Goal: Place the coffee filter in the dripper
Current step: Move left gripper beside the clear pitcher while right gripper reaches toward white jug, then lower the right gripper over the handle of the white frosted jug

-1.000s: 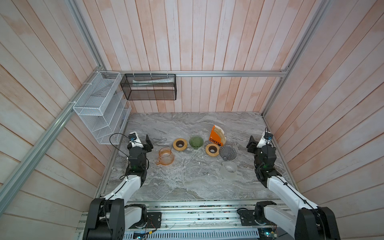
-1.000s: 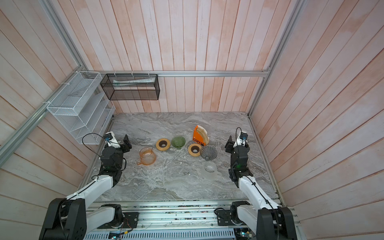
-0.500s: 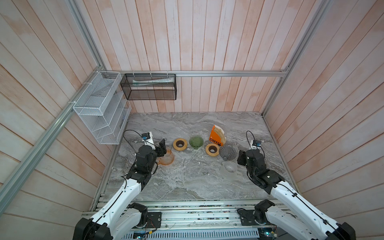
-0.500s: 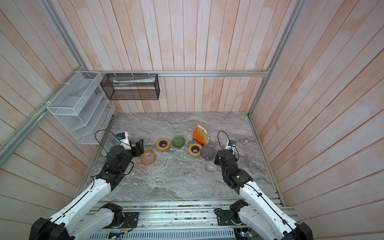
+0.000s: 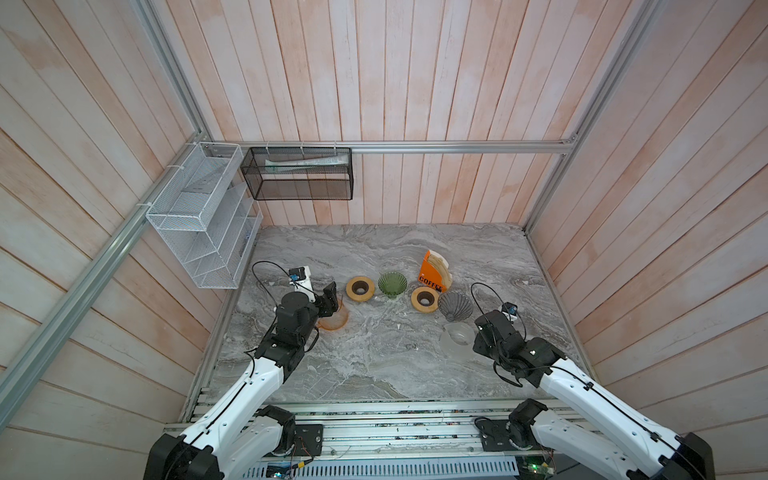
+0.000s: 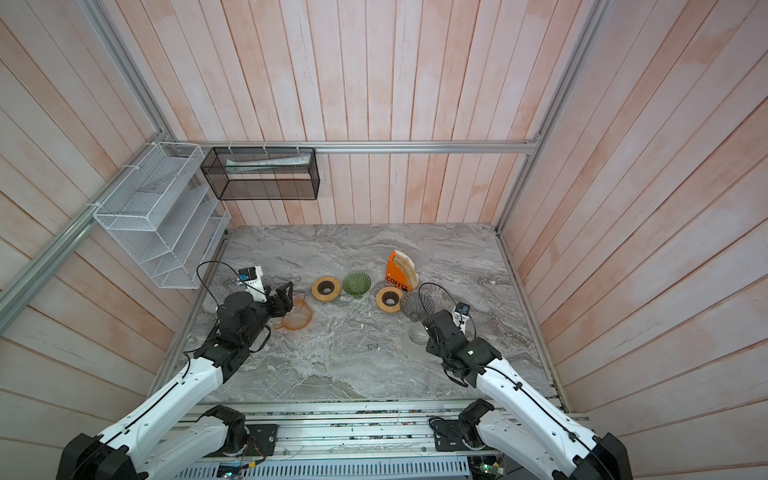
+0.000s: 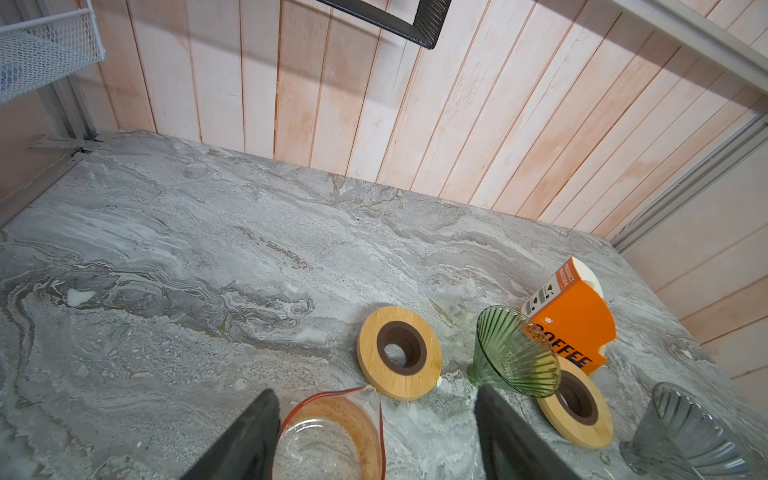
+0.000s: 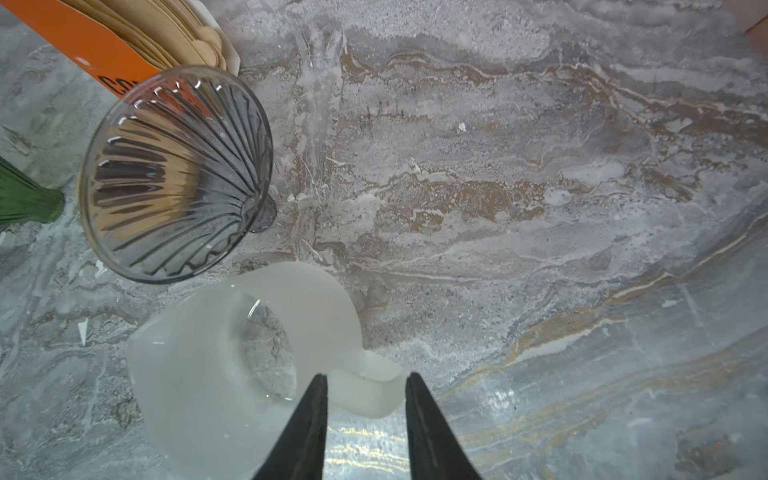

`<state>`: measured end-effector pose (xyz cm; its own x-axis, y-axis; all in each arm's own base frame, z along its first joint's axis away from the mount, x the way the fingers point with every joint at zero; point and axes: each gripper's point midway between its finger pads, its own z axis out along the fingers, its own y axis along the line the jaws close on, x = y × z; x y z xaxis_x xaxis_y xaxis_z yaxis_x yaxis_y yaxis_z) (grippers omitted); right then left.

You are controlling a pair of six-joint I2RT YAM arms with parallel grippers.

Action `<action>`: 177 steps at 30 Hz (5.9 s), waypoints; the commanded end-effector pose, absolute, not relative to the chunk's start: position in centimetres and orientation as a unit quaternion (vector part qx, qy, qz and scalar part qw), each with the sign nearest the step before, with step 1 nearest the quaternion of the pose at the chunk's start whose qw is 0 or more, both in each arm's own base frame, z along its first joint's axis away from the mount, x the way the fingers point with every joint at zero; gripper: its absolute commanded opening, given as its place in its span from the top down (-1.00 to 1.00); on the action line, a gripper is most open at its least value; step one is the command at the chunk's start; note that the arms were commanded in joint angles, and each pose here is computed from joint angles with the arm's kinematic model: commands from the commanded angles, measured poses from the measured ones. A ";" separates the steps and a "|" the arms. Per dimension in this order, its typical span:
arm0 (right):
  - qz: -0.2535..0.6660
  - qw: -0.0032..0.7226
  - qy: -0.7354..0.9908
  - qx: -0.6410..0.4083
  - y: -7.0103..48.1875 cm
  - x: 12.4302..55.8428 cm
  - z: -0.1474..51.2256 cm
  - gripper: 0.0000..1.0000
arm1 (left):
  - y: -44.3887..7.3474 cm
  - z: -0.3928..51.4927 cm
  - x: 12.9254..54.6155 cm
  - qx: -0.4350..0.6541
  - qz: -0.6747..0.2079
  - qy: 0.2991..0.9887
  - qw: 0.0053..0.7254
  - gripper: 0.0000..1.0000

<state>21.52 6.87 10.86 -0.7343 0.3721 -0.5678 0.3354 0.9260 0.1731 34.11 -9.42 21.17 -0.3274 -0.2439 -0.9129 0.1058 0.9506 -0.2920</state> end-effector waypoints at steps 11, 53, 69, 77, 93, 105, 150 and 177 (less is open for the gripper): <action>0.015 0.249 0.947 0.201 6.9 19.7 8.4 0.20 | -10.3 21.1 34.8 -0.034 -0.167 0.794 0.583 -0.52; 0.007 0.272 0.944 0.185 7.0 21.0 9.6 0.06 | -10.2 21.4 34.4 -0.040 -0.173 0.791 0.585 -0.52; 0.013 0.247 0.954 0.170 7.8 20.6 7.6 0.07 | -10.2 21.2 34.4 -0.040 -0.172 0.793 0.584 -0.52; 0.024 0.228 0.960 0.162 8.6 20.0 6.9 0.09 | -10.1 21.0 34.4 -0.041 -0.169 0.793 0.583 -0.52; 0.015 0.258 0.950 0.178 8.0 19.8 7.7 0.10 | -10.0 21.0 34.3 -0.042 -0.170 0.794 0.583 -0.52; 0.001 0.281 0.947 0.156 8.0 20.9 8.1 0.07 | -10.0 21.0 34.1 -0.042 -0.171 0.794 0.582 -0.52; 0.068 0.304 0.945 0.102 11.0 20.2 8.9 0.08 | -9.8 20.9 34.0 -0.043 -0.167 0.795 0.582 -0.52; 0.195 0.322 0.926 0.031 14.4 21.6 8.7 -0.05 | -10.1 20.9 34.2 -0.045 -0.172 0.797 0.578 -0.52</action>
<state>21.93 13.28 8.90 -0.7783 0.1958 -0.5966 -0.0197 0.9421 0.3348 34.37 -9.83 21.03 -0.3199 -0.2651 -0.9096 0.1201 0.9410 -0.3165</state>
